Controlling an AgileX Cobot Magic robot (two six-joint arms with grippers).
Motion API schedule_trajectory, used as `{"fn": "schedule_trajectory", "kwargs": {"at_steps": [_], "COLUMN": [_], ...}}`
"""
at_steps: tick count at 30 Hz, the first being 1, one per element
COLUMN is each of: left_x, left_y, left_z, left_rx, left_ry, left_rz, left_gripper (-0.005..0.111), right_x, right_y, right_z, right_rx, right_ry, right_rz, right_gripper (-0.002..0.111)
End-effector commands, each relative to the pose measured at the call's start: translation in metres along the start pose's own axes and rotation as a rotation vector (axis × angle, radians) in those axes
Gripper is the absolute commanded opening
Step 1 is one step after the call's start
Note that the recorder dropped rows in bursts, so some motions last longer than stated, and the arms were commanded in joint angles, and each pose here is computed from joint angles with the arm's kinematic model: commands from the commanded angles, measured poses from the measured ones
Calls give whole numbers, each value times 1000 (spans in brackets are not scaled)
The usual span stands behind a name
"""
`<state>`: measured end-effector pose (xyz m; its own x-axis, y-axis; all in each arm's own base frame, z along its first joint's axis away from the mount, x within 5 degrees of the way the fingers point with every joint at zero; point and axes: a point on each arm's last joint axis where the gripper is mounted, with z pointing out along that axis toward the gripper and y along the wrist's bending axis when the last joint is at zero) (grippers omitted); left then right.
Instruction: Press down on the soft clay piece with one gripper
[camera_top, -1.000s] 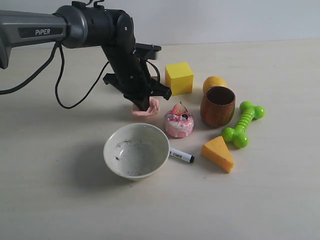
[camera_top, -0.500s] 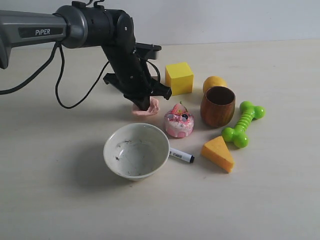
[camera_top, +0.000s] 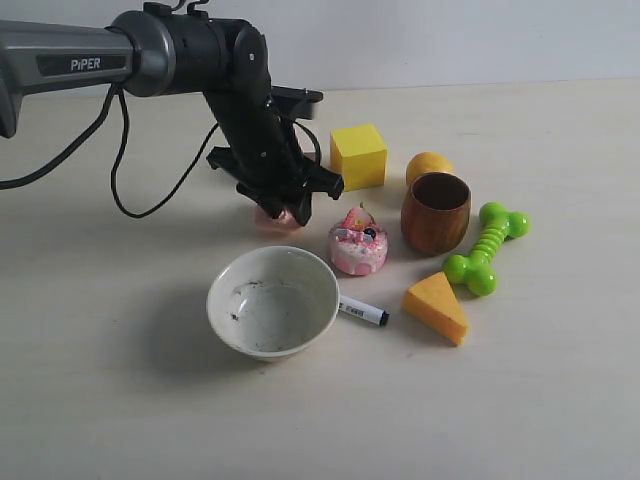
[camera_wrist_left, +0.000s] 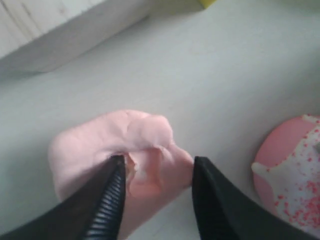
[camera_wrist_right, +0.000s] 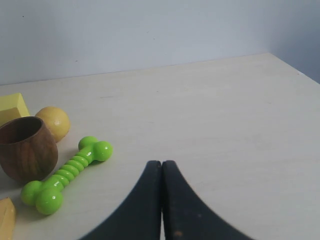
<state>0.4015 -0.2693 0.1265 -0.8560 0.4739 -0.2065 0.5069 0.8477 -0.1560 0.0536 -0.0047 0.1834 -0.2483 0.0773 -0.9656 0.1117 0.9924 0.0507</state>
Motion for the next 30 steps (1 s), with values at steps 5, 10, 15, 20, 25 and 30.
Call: {"fn": "schedule_trajectory", "kwargs": {"at_steps": [5,10,15,20,25,30], "left_x": [0,-1,1,-3,-1,32], "left_y": [1,1,1,0,-4,3], "left_z": [0,0,0,-13,-49,-72], "left_rx": [4,4,5,2,-19,-55], "left_ry": [-5,-9,10,-43,-157,-272], "left_rz": [-8,2,11,24,58,49], "left_gripper": [7,0,0,0,0,0], "right_x": [0,0,0,0,0,0], "right_y": [0,0,0,0,0,0], "right_z": [0,0,0,0,0,0], "right_rx": [1,1,1,1,1,1], "right_ry": [-11,-11,-11,-11,-11,-11], "right_rz": [-4,-4,-4,-4,-4,-4], "right_gripper": [0,0,0,0,0,0]}}
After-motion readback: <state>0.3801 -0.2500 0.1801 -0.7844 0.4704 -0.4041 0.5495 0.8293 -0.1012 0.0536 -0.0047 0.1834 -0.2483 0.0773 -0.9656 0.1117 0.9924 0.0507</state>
